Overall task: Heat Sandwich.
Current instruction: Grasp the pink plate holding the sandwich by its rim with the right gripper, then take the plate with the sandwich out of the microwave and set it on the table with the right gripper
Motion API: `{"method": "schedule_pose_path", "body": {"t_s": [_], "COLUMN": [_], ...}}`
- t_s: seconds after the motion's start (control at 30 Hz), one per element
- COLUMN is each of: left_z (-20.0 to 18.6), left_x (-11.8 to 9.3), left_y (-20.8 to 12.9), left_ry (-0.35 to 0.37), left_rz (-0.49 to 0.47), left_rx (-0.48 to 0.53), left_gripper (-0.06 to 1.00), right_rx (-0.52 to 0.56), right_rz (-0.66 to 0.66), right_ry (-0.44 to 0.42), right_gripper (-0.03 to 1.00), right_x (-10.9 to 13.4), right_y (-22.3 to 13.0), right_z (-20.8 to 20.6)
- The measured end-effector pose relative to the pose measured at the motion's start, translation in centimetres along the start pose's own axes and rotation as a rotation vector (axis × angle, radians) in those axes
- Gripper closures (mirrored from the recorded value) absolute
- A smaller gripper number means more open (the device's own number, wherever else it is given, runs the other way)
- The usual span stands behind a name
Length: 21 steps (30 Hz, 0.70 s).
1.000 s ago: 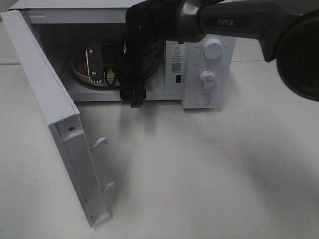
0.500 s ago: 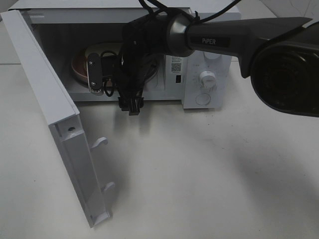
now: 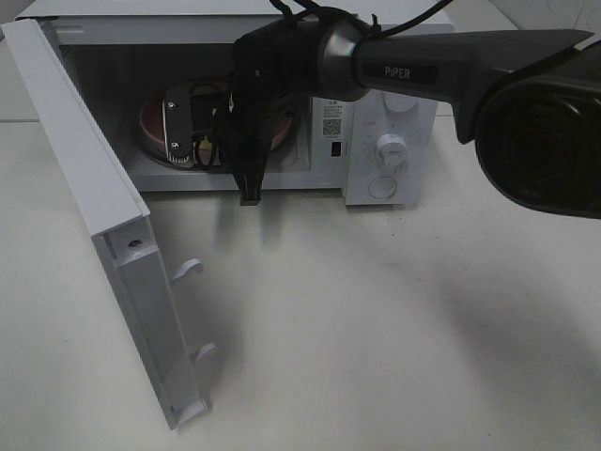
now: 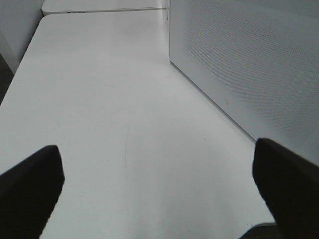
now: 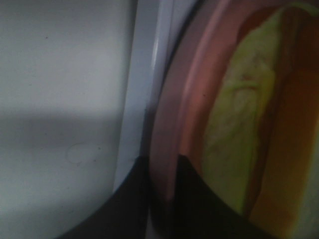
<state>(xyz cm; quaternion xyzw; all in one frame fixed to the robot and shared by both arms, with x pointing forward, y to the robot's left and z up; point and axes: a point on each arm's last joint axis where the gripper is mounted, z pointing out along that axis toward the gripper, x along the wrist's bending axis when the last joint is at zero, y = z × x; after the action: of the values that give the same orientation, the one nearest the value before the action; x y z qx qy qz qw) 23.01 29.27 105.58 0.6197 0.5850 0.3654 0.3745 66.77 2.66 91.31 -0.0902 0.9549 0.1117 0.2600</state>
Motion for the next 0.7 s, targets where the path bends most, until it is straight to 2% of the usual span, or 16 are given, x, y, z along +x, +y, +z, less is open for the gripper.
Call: {"method": "schedule_pose_path", "body": {"t_s": [0.7], "left_z": [0.00], "left_x": [0.00], "left_y": [0.00], "left_ry": [0.000], "left_rz": [0.000], "left_rx": [0.000], "left_gripper": [-0.03], "right_rx": [0.023], "right_rz": [-0.042], "right_ry": [0.033], "right_gripper": [0.85], "right_x": [0.14], "right_y": [-0.19], "right_z": [-0.43]}}
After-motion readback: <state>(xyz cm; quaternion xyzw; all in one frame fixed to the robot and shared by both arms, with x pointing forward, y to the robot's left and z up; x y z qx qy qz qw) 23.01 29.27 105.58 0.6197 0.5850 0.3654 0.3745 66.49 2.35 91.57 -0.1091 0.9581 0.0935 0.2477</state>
